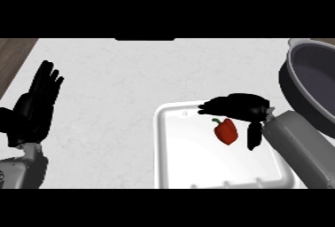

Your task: Pick the bell pepper from the tray and place it in the pot

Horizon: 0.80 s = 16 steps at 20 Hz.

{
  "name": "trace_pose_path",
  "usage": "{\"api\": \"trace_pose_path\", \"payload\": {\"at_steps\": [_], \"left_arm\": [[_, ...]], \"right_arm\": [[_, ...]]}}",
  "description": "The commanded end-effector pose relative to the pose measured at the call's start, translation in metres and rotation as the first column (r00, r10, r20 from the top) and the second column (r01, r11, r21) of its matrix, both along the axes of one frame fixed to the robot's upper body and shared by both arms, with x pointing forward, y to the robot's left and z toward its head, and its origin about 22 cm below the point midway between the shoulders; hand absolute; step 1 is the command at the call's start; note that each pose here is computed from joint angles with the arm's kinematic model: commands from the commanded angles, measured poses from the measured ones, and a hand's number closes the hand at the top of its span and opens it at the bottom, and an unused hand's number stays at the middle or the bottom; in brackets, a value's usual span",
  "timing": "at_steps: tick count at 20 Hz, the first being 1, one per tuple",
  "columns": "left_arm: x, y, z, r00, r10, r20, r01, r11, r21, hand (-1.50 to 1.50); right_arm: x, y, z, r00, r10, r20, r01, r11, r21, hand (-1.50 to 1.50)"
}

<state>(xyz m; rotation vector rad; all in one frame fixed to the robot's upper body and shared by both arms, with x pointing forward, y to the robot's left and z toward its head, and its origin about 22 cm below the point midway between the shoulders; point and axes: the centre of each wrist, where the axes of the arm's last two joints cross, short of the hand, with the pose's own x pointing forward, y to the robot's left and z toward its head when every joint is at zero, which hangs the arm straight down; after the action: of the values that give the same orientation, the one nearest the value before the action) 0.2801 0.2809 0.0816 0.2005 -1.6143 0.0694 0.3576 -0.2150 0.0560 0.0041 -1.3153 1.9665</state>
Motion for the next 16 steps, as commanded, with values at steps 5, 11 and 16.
{"api": "trace_pose_path", "payload": {"at_steps": [5,11,16], "left_arm": [[0.003,-0.006,-0.004,1.0,-0.004,0.002,0.004,1.0,0.016,0.0],[0.012,-0.017,0.001,1.0,0.007,0.019,-0.008,1.0,0.015,0.0],[0.0,-0.001,-0.007,1.0,-0.026,0.009,0.026,1.0,0.001,0.0]], "right_arm": [[0.005,0.005,-0.017,1.0,-0.02,0.003,0.021,0.999,-0.043,-1.5],[0.007,0.011,-0.051,0.999,-0.04,-0.008,0.039,0.998,-0.047,-1.5],[0.011,0.018,-0.05,0.987,0.142,0.08,-0.139,0.989,-0.049,1.5]]}}
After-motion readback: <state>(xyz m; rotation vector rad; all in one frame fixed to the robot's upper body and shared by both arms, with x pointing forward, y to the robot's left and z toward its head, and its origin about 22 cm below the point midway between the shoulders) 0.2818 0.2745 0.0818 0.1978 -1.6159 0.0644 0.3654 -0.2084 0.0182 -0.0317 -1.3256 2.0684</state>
